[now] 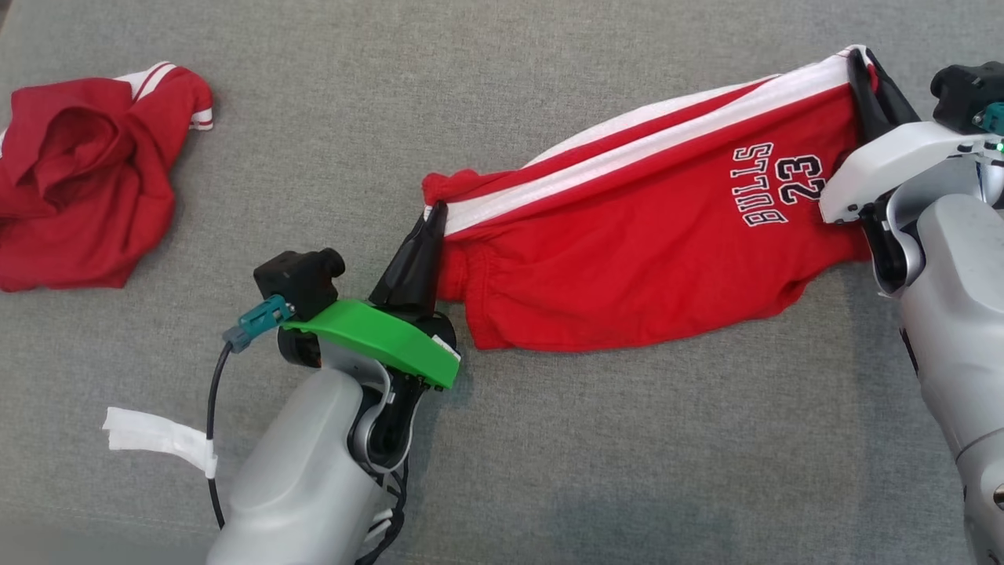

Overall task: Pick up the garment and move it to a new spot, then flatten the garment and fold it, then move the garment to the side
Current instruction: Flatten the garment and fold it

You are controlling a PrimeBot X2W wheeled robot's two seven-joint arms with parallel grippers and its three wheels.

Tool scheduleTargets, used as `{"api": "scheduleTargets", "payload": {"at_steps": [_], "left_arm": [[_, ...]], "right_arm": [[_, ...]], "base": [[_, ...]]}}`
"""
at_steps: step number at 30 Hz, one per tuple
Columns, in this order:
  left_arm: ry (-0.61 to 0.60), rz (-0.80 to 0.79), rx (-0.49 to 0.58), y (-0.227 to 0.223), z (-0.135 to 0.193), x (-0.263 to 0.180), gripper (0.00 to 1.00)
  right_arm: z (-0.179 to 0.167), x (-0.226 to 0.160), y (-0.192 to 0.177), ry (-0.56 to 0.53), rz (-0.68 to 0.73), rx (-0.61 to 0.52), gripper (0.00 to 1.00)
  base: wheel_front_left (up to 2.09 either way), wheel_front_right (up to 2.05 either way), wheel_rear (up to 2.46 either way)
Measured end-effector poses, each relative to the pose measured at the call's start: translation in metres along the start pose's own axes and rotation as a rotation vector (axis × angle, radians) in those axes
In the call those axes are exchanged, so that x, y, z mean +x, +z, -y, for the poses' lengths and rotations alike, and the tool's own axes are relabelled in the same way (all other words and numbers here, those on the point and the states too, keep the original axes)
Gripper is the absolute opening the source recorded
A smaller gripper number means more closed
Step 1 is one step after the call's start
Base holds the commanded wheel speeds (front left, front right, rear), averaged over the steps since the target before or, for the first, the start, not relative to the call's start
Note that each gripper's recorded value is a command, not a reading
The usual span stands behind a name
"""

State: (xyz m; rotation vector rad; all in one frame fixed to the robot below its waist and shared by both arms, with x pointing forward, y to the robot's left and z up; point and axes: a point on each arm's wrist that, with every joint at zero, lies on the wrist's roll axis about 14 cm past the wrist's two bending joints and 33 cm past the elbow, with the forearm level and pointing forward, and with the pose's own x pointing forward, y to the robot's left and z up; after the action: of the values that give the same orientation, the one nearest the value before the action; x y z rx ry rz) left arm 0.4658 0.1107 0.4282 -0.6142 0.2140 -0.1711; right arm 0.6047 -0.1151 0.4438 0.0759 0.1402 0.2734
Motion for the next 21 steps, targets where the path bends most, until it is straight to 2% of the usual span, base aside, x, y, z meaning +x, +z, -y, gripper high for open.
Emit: {"api": "scheduleTargets", "payload": {"at_steps": [1, 2, 3, 4, 14, 21], "left_arm": [[0.002, -0.01, 0.002, -0.003, -0.002, 0.001, 0.01], [0.006, -0.017, 0.004, -0.006, -0.004, 0.002, 0.43], [0.009, -0.021, 0.017, -0.007, -0.006, 0.002, 1.0], [0.017, -0.017, 0.02, -0.006, -0.009, 0.003, 1.0], [0.04, 0.021, 0.157, 0.01, -0.019, -0.008, 1.0], [0.071, 0.046, 0.193, 0.015, -0.021, -0.027, 1.0]], "right_arm": [[0.001, 0.001, -0.008, -0.002, -0.019, -0.002, 0.0], [0.001, 0.002, -0.015, -0.005, -0.033, 0.004, 0.0], [0.0, 0.003, -0.02, -0.005, -0.042, 0.01, 0.38], [-0.002, 0.004, -0.023, -0.005, -0.047, 0.016, 1.0], [-0.002, -0.007, 0.004, -0.011, 0.043, 0.026, 1.0], [-0.012, -0.044, -0.026, 0.001, -0.042, 0.048, 1.0]], "base": [[0.0, 0.0, 0.0], [0.0, 0.0, 0.0], [0.0, 0.0, 0.0], [0.0, 0.0, 0.0], [0.0, 0.0, 0.0], [0.0, 0.0, 0.0]]}}
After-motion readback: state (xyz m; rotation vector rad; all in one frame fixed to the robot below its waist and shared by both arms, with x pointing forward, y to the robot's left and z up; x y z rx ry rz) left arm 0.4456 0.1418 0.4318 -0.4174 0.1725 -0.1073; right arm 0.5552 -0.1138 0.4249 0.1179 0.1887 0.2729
